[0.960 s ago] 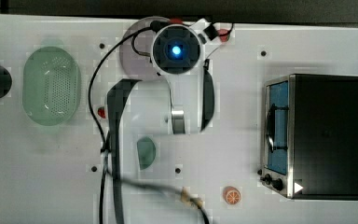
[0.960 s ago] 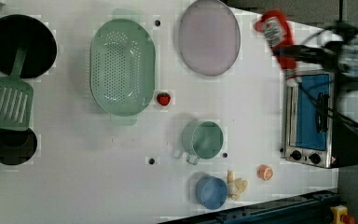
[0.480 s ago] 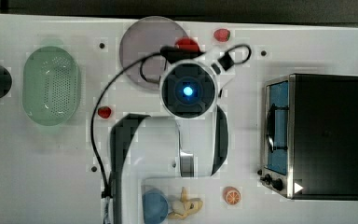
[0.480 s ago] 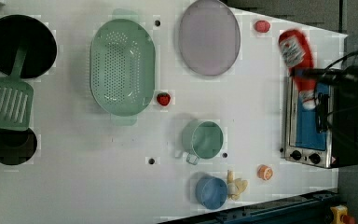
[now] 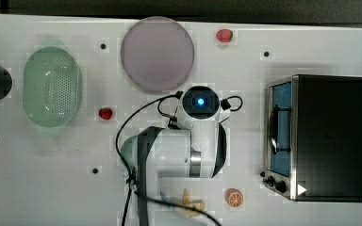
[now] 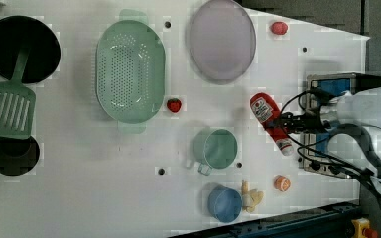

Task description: Pick ketchup from plate and place it on table.

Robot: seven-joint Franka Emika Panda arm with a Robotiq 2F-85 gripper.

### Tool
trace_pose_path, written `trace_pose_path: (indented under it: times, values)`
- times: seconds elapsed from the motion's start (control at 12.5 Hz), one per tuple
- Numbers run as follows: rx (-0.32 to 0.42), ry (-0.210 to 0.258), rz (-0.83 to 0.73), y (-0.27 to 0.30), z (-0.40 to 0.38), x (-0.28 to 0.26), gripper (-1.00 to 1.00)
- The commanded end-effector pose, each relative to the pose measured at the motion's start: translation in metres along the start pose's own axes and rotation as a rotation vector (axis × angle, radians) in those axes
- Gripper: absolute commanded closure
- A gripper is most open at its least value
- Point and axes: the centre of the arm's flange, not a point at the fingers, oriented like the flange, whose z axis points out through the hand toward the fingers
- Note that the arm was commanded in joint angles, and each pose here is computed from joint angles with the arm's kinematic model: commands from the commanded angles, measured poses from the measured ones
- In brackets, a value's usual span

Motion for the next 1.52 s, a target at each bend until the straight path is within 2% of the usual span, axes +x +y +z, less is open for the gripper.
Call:
trace_pose_path:
  times: [0.08,0.16,0.32,0.4,0.48,0.64,0.8,1.12,1.2,1.44,1.52]
  values:
    - [0.039,0.100,0.102,0.006,-0.017,0.019,-0.23]
    - [0.039,0.098,0.103,0.006,-0.007,0.021,-0.31]
    - [0.038,0.086,0.102,0.005,0.013,0.021,-0.73]
    - [0.042,0.099,0.102,0.005,0.017,0.023,-0.96]
    - [0.052,0.133,0.101,0.003,0.012,0.026,-1.00]
    - [0.055,0.147,0.107,0.004,0.002,0.025,-1.00]
    - [0.071,0.188,0.169,0.007,-0.027,0.025,-1.00]
    - [0.115,0.217,0.493,0.015,-0.114,0.015,-1.00]
    - [0.115,0.208,0.541,0.017,-0.141,0.010,-1.00]
    - [0.080,0.138,0.602,0.025,-0.214,-0.011,-1.00]
    - [0.096,0.166,0.602,0.025,-0.244,-0.012,-1.00]
